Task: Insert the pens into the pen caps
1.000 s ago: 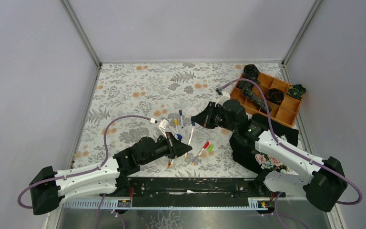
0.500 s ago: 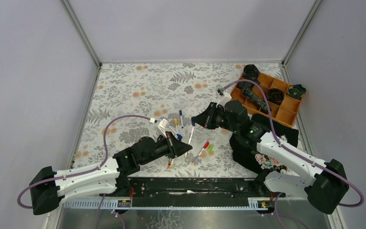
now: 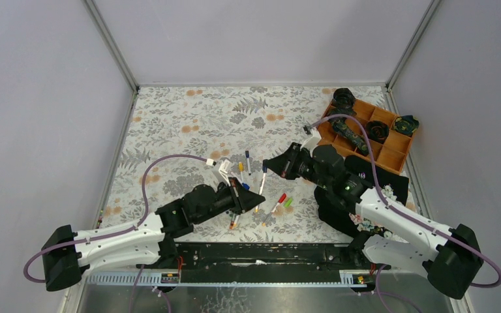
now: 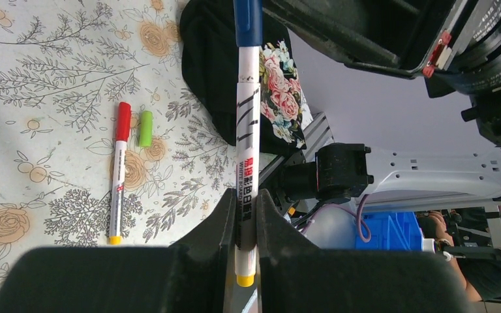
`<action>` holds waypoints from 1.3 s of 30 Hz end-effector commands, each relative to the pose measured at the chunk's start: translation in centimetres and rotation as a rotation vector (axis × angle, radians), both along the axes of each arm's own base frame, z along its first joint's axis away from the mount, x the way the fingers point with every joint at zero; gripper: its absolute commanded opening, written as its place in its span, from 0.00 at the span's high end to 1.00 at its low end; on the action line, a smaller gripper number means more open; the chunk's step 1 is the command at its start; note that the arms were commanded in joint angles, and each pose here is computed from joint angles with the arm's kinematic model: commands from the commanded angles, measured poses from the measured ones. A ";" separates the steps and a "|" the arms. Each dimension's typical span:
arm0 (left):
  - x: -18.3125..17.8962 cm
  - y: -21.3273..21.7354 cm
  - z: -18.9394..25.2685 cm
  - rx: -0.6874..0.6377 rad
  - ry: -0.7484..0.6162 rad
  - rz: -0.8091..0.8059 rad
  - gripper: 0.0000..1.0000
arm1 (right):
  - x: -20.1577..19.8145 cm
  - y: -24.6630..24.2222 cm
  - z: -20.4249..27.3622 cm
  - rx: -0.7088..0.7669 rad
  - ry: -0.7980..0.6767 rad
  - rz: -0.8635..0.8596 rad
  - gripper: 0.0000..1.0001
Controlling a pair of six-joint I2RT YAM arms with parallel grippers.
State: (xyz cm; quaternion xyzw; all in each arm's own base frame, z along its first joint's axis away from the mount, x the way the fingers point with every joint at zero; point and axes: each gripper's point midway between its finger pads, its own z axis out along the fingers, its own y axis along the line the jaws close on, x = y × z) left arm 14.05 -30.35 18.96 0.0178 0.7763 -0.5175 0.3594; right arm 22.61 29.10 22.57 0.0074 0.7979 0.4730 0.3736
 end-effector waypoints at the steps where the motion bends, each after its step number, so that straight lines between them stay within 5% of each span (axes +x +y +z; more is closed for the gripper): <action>1: 2.1 0.4 3.2 -0.070 -0.045 0.116 1.00 | -2.2 0.9 0.0 0.030 -0.001 0.037 1.00; 25: 1.6 0.1 7.3 -0.130 -0.230 0.020 1.00 | -7.4 2.6 -3.3 -0.018 0.086 0.191 0.99; 33: -0.3 0.1 7.0 -0.163 -0.243 -0.071 1.00 | -4.6 0.4 2.1 -0.077 -0.084 0.053 0.46; 39: -0.8 0.0 7.0 -0.163 -0.245 -0.097 1.00 | -3.6 -0.9 5.8 -0.068 -0.189 0.037 0.31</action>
